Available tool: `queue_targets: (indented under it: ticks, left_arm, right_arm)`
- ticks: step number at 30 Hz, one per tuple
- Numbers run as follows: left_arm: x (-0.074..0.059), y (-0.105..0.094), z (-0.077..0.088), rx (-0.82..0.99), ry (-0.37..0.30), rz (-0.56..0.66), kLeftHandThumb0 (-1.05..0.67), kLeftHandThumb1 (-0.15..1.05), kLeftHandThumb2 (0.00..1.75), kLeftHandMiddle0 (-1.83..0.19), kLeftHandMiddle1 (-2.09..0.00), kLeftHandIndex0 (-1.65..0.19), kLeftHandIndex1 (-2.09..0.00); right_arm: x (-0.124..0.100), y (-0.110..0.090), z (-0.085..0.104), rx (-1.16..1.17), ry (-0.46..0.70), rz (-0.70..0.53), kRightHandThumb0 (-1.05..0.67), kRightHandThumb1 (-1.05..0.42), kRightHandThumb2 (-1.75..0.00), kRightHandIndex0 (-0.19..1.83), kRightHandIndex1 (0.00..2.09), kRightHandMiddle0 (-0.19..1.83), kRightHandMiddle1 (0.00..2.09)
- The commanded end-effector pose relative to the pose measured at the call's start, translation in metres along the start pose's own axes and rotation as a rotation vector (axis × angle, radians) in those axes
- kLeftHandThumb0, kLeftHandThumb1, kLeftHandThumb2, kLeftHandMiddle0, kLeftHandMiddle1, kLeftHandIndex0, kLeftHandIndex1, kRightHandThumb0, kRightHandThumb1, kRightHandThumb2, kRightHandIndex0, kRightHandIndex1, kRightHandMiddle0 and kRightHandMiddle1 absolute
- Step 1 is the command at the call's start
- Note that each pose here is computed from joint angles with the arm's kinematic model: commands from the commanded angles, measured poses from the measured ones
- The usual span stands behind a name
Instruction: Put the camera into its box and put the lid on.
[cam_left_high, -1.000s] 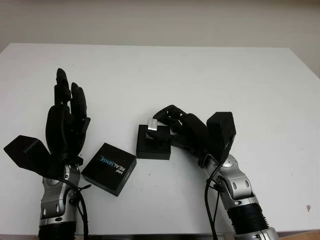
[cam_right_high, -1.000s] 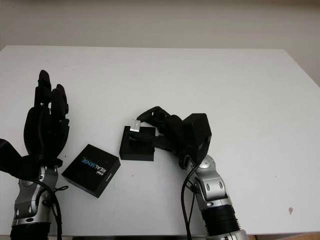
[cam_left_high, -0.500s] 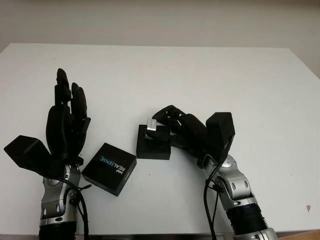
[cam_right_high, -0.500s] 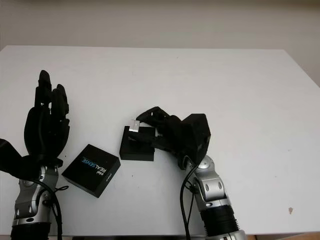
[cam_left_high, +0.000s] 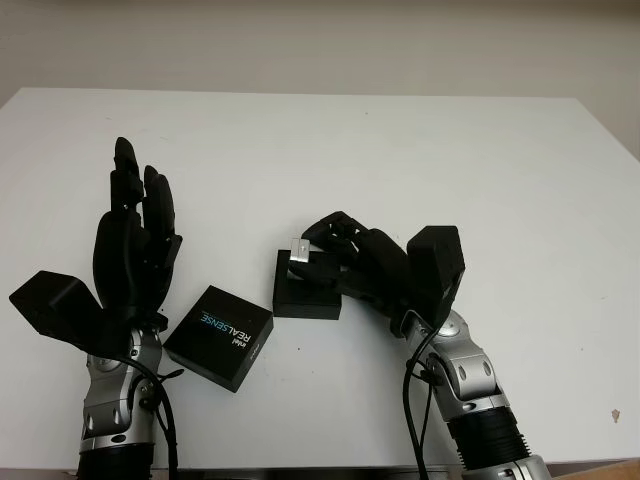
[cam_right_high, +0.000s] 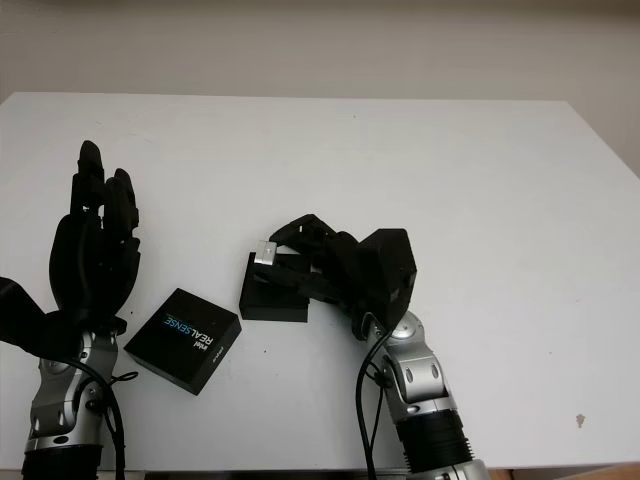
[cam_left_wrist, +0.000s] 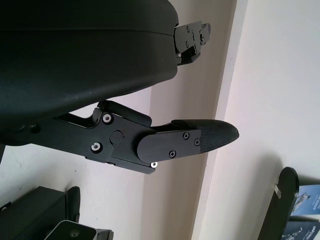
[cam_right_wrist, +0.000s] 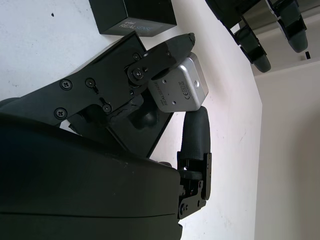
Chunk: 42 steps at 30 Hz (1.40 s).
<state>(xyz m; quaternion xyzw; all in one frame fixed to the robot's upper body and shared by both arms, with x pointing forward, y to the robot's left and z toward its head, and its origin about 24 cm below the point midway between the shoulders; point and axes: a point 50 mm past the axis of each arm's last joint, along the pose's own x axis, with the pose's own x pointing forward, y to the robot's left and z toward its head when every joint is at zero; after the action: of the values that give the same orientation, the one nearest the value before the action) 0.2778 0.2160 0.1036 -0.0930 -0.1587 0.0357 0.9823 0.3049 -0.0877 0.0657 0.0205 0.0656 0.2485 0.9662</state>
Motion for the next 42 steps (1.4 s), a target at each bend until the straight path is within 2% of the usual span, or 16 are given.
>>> queue_targets:
  ticks: [1, 26, 42]
  left_arm:
    - [0.0, 0.0, 0.0, -0.001, -0.006, 0.0, -0.68, 1.05, 0.47, 0.19, 0.0, 0.19, 0.0]
    - [0.0, -0.002, 0.001, 0.005, -0.008, -0.009, -0.68, 1.05, 0.48, 0.19, 0.0, 0.19, 0.0]
    - [0.0, -0.003, 0.001, -0.016, -0.012, -0.006, -0.68, 1.05, 0.46, 0.19, 0.0, 0.19, 0.0]
  right_arm:
    - [-0.001, 0.002, -0.01, 0.008, 0.04, 0.005, -0.44, -1.01, -0.05, -0.19, 0.88, 0.2, 1.93]
    - [-0.004, 0.004, -0.018, -0.07, 0.064, 0.021, -0.43, -1.01, -0.05, -0.17, 0.81, 0.21, 1.93]
    - [-0.005, 0.007, -0.019, -0.338, -0.051, 0.026, -0.44, -1.0, -0.05, -0.19, 0.99, 0.2, 1.9]
